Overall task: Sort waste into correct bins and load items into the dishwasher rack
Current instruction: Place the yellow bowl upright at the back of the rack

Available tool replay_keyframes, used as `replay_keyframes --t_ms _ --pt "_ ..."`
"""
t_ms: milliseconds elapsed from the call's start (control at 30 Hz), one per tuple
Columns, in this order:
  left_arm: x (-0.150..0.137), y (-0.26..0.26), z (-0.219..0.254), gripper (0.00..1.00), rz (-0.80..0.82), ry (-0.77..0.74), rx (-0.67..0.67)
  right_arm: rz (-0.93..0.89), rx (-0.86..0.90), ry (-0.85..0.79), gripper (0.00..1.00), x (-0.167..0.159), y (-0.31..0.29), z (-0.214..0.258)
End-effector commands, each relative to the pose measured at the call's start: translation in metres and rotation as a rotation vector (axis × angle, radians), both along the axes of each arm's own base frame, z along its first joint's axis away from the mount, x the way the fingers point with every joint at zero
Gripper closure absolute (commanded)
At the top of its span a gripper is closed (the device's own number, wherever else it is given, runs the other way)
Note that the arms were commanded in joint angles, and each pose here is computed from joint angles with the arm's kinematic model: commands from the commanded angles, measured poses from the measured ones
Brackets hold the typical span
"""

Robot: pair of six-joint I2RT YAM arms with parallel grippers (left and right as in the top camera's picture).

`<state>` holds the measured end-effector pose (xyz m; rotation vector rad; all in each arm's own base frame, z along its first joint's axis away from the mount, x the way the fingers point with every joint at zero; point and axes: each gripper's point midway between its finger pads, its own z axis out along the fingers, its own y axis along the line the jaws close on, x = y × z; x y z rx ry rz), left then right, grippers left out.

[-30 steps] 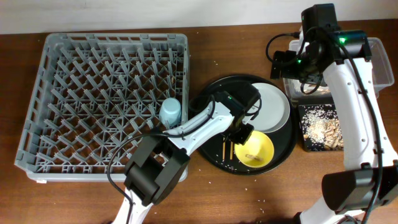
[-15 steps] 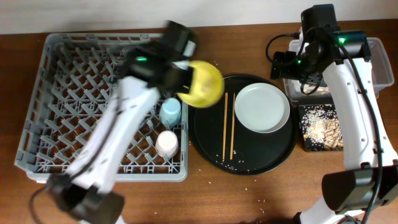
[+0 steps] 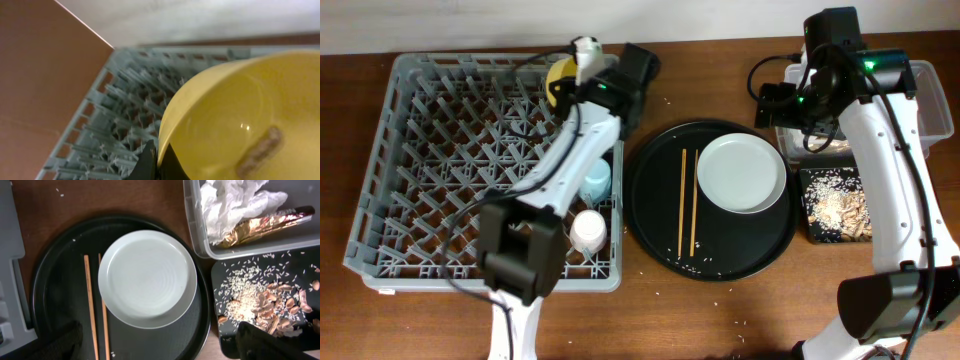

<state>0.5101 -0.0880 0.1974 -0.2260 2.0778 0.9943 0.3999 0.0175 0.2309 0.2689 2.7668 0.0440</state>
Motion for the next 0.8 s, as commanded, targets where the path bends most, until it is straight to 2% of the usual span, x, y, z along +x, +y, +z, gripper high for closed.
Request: replay_keyframes --t_ms 0,167,333,533,633,767 --pt "0.0 0.004 0.007 0.99 0.099 -0.11 0.177 -0.017 -0.012 0.005 0.02 0.0 -0.004 -0.002" --pt "-0.001 0.011 0.014 0.99 0.149 -0.162 0.236 -0.017 -0.012 0.005 0.01 0.0 -0.004 -0.002" --pt "0.012 0.003 -0.021 0.99 0.078 -0.087 0.107 -0.017 -0.012 0.004 0.02 0.0 -0.004 -0.002" --pt "0.016 0.0 -0.041 0.99 0.076 -0.065 0.124 -0.017 -0.012 0.005 0.02 0.0 -0.004 -0.002" --pt "0.015 0.001 -0.039 0.99 0.08 -0.066 0.137 -0.017 -0.012 0.005 0.02 0.0 -0.004 -0.002" --pt "0.008 0.01 -0.018 1.0 0.142 -0.121 0.25 -0.017 -0.012 0.005 0.02 0.0 -0.004 -0.002"
